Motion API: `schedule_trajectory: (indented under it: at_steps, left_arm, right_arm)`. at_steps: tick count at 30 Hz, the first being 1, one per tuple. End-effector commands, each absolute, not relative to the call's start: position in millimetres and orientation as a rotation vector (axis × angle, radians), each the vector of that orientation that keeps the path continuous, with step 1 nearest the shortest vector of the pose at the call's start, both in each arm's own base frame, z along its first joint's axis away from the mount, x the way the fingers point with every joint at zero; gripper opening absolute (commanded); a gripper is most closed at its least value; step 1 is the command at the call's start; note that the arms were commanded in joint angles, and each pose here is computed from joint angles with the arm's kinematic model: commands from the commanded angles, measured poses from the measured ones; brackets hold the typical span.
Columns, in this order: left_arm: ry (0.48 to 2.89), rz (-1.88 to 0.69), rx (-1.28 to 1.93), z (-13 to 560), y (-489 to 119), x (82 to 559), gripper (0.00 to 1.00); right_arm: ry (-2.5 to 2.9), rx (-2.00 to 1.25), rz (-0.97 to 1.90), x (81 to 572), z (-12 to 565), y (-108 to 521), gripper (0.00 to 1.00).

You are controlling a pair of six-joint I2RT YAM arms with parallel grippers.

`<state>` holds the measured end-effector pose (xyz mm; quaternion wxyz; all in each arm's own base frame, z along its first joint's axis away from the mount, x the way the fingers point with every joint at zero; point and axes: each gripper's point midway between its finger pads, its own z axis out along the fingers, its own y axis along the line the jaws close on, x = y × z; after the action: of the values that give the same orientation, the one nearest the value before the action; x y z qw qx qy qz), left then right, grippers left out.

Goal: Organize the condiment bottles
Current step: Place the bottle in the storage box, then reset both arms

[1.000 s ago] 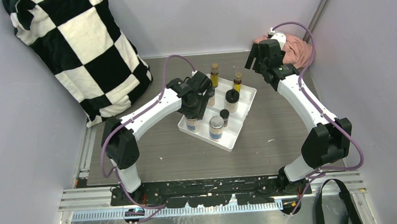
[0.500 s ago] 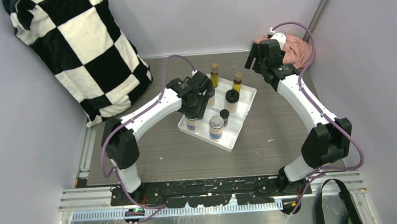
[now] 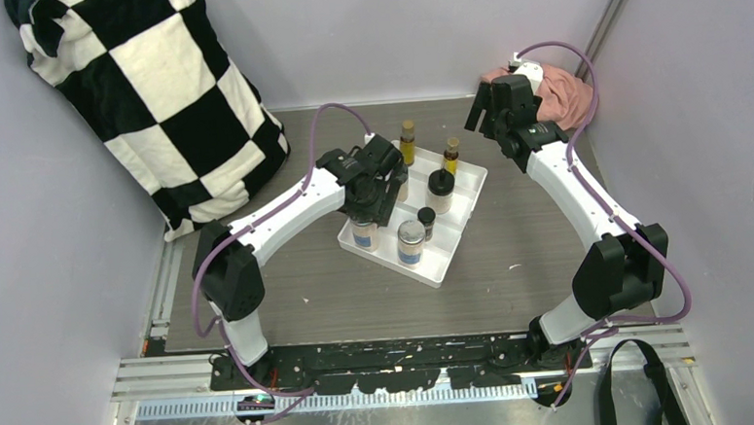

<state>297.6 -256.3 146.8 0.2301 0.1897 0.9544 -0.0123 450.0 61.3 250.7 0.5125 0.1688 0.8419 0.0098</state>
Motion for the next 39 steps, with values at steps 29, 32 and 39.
schedule_trajectory:
  at_steps: [29,32,39]
  left_arm:
    - [1.943,-0.142,0.063,379,-175,301,1.00]
    - [1.796,-0.160,-0.045,399,-151,295,1.00]
    - [1.682,-0.059,-0.148,384,-121,296,1.00]
  right_arm:
    - [1.942,0.372,0.014,451,294,55,0.89]
    - [1.931,0.396,0.004,439,299,50,0.90]
    - [1.909,0.423,-0.021,405,301,38,0.94]
